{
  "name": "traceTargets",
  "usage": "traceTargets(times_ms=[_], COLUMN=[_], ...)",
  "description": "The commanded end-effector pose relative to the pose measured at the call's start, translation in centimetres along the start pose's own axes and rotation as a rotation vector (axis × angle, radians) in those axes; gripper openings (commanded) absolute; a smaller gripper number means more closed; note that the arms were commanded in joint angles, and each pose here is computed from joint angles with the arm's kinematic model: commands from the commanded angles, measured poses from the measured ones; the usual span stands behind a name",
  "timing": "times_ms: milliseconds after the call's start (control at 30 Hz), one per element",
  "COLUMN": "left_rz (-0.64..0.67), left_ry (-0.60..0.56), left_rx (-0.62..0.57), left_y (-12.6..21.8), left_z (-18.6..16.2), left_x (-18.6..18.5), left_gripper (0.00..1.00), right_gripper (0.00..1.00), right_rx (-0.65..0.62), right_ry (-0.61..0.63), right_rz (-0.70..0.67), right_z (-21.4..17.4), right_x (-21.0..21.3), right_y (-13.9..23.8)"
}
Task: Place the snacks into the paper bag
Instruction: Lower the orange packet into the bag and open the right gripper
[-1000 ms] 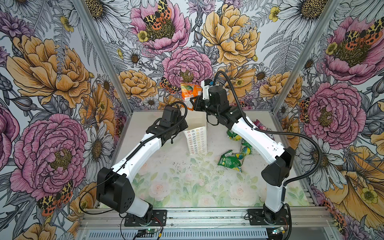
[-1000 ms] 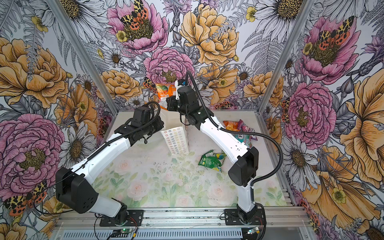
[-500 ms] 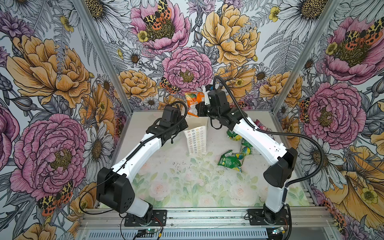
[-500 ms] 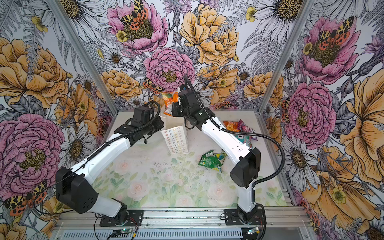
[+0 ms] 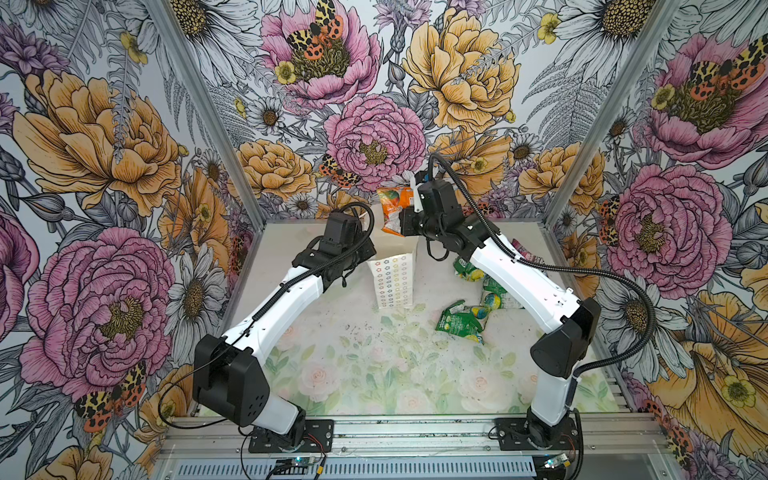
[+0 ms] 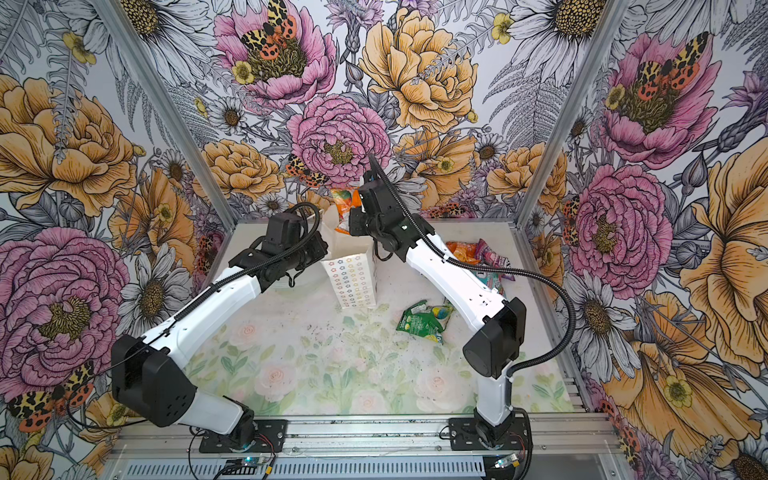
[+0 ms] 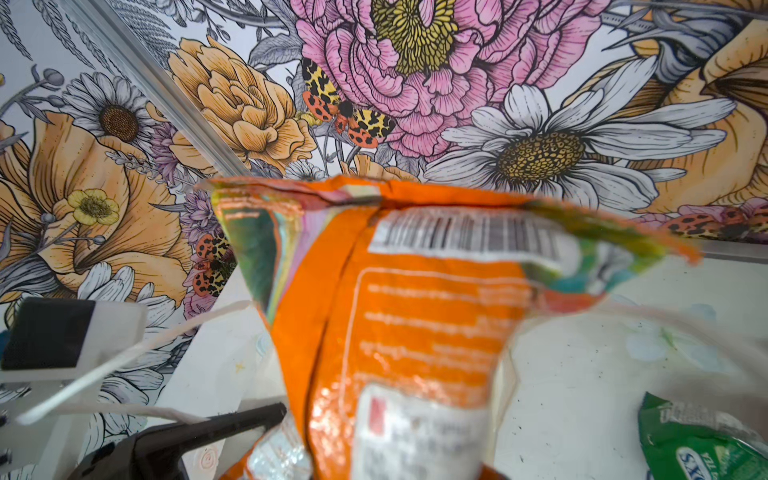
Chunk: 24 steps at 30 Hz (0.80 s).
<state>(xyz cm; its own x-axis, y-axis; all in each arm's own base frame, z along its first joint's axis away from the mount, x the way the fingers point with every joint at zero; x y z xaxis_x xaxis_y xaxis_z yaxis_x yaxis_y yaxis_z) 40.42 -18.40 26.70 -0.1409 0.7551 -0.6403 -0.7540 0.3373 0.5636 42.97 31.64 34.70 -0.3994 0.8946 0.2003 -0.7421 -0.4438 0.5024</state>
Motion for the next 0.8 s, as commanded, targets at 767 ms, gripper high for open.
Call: traceTargets(times_ms=[767], left_rz=[-0.048], left_ry=[0.003], left_rx=[-0.013], left_y=[-0.6], left_z=[0.3], left_x=[-1.6], left_gripper=[0.0], right_gripper=[0.09], right_rx=[0.107], right_ry=[0.038], right_rz=[-0.015], right_z=[-0.6], right_x=[0.4], right_y=[-0.2])
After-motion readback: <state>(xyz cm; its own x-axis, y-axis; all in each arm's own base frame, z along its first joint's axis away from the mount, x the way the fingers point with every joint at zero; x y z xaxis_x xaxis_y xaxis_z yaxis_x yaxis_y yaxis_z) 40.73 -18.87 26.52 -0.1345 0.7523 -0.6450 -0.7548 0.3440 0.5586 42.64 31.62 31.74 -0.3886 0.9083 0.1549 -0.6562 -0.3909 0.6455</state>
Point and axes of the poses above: each gripper's point midway between its finger pads, its own y axis back along the fingers, its own x axis along the line the jaws close on, z = x × y, the point moved 1 cm from there along y, back along the fingers, and after that the axes turned 6 degrees about y, right-handed, at the moved point
